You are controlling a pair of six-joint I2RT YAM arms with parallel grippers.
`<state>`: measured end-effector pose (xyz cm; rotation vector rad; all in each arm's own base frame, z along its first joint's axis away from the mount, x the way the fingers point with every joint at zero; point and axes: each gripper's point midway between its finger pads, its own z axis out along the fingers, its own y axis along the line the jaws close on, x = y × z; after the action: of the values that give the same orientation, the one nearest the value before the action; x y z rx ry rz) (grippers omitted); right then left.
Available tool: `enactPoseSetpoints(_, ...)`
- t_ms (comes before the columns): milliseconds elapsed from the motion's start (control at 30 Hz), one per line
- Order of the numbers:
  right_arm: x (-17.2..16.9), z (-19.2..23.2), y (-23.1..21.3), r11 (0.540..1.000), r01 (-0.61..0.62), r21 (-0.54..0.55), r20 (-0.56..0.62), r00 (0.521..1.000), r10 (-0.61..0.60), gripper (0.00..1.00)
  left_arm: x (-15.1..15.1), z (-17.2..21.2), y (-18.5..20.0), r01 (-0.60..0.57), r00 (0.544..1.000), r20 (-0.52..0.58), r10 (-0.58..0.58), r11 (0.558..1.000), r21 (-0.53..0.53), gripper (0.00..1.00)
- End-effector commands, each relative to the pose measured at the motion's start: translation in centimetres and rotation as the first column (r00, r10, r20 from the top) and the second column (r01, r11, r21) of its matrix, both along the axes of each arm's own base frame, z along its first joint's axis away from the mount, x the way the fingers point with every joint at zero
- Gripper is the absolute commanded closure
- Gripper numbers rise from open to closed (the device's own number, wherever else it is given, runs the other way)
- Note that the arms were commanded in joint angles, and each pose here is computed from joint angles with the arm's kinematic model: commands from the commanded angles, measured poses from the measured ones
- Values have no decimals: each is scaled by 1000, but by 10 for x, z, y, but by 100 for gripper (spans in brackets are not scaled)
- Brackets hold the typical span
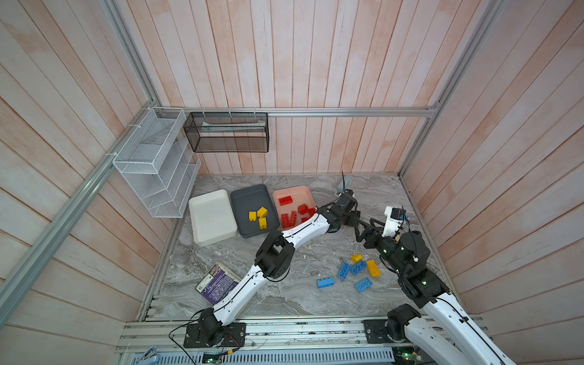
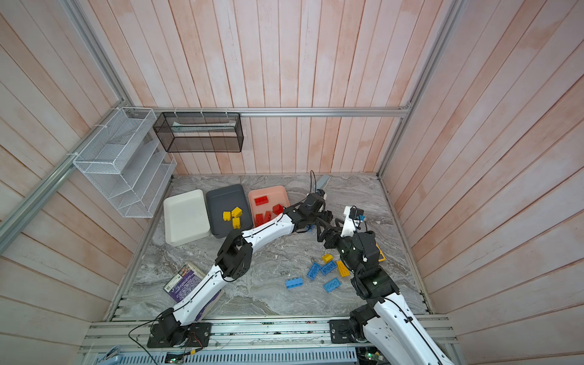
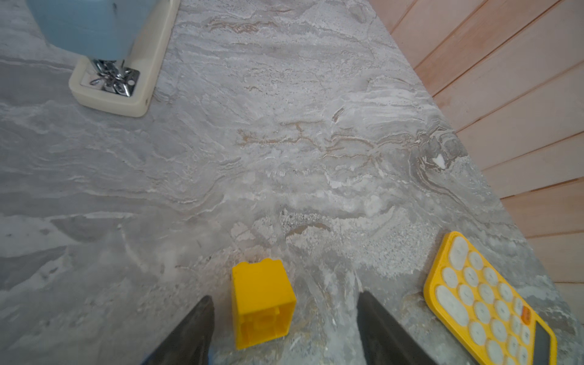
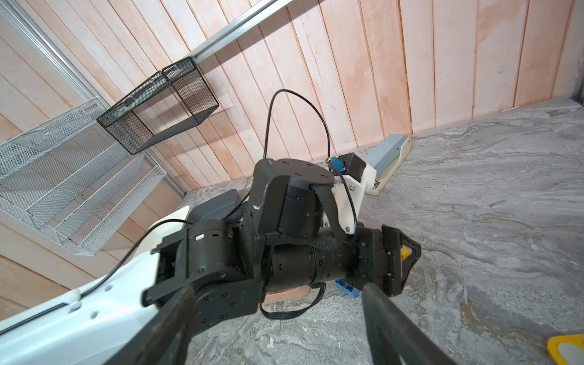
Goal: Sort the legos into containers by color
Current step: 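Grasp the small yellow brick beside the stapler with the left gripper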
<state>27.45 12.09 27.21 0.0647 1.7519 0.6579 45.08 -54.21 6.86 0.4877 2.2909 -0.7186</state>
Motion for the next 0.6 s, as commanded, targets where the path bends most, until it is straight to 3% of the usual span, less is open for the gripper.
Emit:
enactPoseSetpoints(0, 0, 0, -3, 1000, 16, 18, 13, 1000, -17, 17, 10, 4, -10, -14, 1000, 25, 16, 998, -61, 28)
enactPoseSetpoints(333, 0, -2, -2, 1000, 14, 20, 10, 1000, -14, 17, 9, -25, -12, -16, 1000, 4, 17, 999, -45, 35)
enactPoseSetpoints(567, 1, -5, -2, 1000, 16, 20, 6, 1000, -16, 17, 0, -29, -11, -35, 997, 74, 31, 998, 59, 39)
